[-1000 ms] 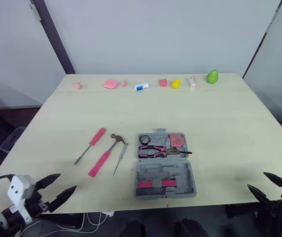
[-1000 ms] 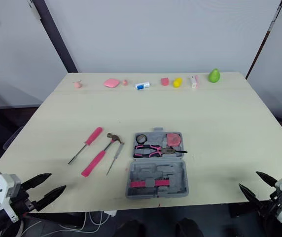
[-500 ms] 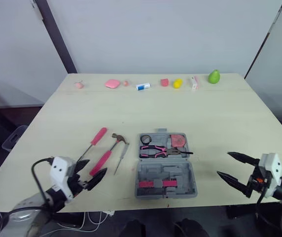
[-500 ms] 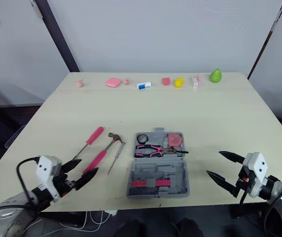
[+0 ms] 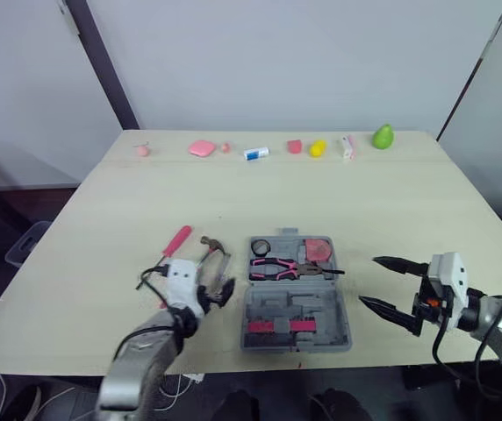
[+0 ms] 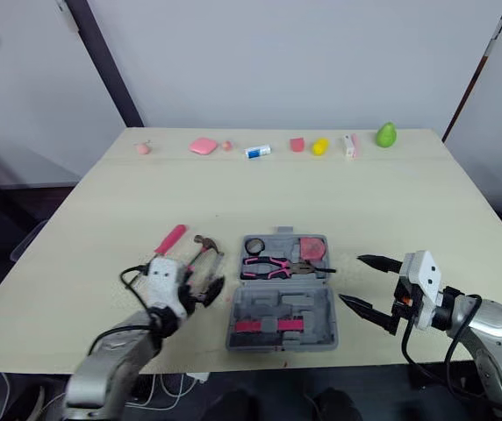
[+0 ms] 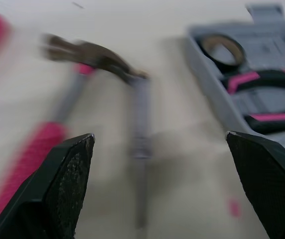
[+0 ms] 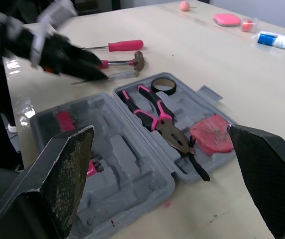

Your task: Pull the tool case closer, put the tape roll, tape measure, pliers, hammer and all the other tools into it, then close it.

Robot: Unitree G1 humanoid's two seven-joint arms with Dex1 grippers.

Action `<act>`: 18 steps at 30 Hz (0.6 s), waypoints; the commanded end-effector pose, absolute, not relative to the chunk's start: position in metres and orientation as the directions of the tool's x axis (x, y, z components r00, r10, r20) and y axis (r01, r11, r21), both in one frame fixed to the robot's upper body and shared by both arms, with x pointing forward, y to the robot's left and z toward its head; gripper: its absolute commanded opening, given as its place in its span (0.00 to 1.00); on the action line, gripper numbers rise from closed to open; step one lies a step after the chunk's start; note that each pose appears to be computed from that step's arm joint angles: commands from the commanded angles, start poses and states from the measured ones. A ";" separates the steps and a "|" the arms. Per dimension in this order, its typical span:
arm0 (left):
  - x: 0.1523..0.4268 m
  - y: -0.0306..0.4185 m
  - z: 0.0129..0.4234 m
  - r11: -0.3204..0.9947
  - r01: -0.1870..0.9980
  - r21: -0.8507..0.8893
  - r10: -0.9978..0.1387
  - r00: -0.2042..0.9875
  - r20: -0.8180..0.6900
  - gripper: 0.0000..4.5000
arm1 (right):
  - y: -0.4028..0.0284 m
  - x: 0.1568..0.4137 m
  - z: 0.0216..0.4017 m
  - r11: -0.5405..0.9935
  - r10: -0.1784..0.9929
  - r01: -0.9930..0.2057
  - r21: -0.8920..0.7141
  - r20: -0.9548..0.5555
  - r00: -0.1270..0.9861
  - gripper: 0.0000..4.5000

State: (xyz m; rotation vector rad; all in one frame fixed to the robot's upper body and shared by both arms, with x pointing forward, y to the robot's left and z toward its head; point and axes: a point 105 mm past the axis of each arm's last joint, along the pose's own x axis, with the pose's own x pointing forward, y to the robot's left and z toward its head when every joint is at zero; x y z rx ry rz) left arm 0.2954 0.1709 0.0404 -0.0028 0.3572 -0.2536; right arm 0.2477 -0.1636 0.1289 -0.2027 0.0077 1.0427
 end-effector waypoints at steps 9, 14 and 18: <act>0.315 0.172 0.031 0.983 0.183 0.004 -0.168 0.913 -0.373 0.48 | -0.154 0.240 0.139 0.410 0.897 -0.893 -0.188 -0.095 0.432 1.00; 0.310 0.176 0.033 0.983 0.185 0.007 -0.169 0.912 -0.372 0.05 | -0.151 0.238 0.140 0.378 0.913 -0.906 -0.190 -0.085 0.399 1.00; 0.293 0.181 0.039 0.984 0.177 0.001 -0.164 0.915 -0.368 0.02 | -0.146 0.235 0.142 0.334 0.930 -0.921 -0.200 -0.091 0.356 1.00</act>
